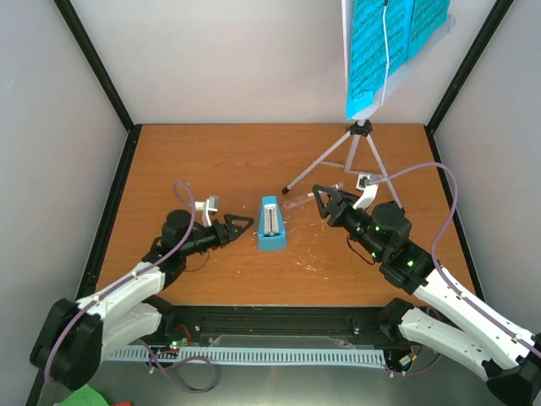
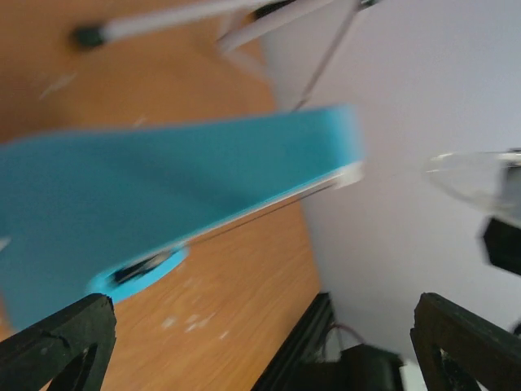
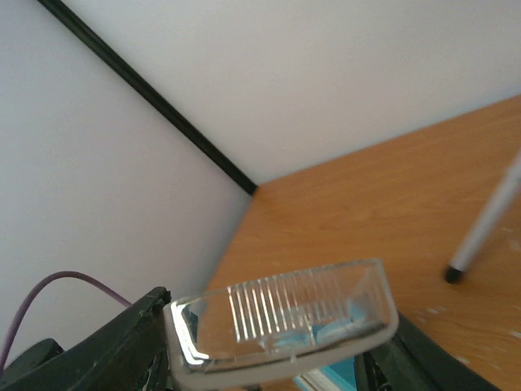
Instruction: Pack up the instrument practice props
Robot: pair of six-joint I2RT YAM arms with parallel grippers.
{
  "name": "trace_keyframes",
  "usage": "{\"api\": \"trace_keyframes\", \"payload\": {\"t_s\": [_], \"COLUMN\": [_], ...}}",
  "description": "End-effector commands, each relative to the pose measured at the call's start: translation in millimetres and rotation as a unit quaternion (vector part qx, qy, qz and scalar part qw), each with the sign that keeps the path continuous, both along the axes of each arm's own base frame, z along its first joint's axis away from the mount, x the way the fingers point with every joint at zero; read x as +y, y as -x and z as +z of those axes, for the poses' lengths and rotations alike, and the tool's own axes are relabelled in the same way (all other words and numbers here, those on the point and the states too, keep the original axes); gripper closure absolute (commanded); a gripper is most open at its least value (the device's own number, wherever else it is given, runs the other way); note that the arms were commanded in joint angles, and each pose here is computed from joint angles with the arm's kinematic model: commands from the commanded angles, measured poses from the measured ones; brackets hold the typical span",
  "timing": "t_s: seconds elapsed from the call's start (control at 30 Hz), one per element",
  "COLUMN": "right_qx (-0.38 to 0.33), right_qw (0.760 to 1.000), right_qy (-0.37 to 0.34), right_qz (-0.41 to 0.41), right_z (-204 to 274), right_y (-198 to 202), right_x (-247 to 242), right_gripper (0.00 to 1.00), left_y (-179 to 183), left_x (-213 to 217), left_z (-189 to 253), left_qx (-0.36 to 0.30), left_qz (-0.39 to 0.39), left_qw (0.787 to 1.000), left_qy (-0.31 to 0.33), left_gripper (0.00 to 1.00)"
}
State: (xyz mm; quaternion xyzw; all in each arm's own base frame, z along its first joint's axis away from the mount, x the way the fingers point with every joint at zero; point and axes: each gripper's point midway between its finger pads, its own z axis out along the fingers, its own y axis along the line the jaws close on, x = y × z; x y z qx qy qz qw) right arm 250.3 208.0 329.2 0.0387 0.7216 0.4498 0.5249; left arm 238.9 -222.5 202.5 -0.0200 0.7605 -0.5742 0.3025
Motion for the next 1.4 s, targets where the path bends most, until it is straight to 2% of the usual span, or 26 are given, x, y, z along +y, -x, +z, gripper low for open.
{"api": "trace_keyframes", "payload": {"t_s": [0.0,0.1,0.23,0.43,0.67,0.93,1.37], "right_qx": [0.038,0.050,0.059,0.057,0.047,0.043,0.005], "right_qw": [0.989,0.983,0.982,0.981,0.979,0.980,0.973], "right_qy": [0.131,0.161,0.167,0.168,0.188,0.185,0.223], "right_qz": [-0.050,-0.067,-0.072,-0.077,-0.066,-0.067,-0.049], "right_z": [-64,-91,-107,-113,-122,-125,-129], "right_y": [3,6,9,9,8,11,14], "right_x": [-29,-41,-46,-48,-45,-48,-47], "right_gripper": [0.58,0.58,0.58,0.58,0.57,0.55,0.56], "left_y": [4,0,-4,-4,-8,-13,-1], "left_x": [-6,-15,-23,-26,-29,-40,-101], "left_z": [-36,-50,-68,-84,-91,-97,-100], "left_qx": [0.023,0.031,0.042,0.051,0.041,0.027,0.013], "left_qz": [-0.024,-0.051,-0.074,-0.081,-0.077,-0.087,-0.156], "left_qw": [0.999,0.998,0.995,0.993,0.993,0.992,0.985], "left_qy": [-0.018,-0.033,-0.051,-0.062,-0.077,-0.084,-0.076], "left_gripper": [0.01,0.01,0.03,0.04,0.13,0.19,0.24]}}
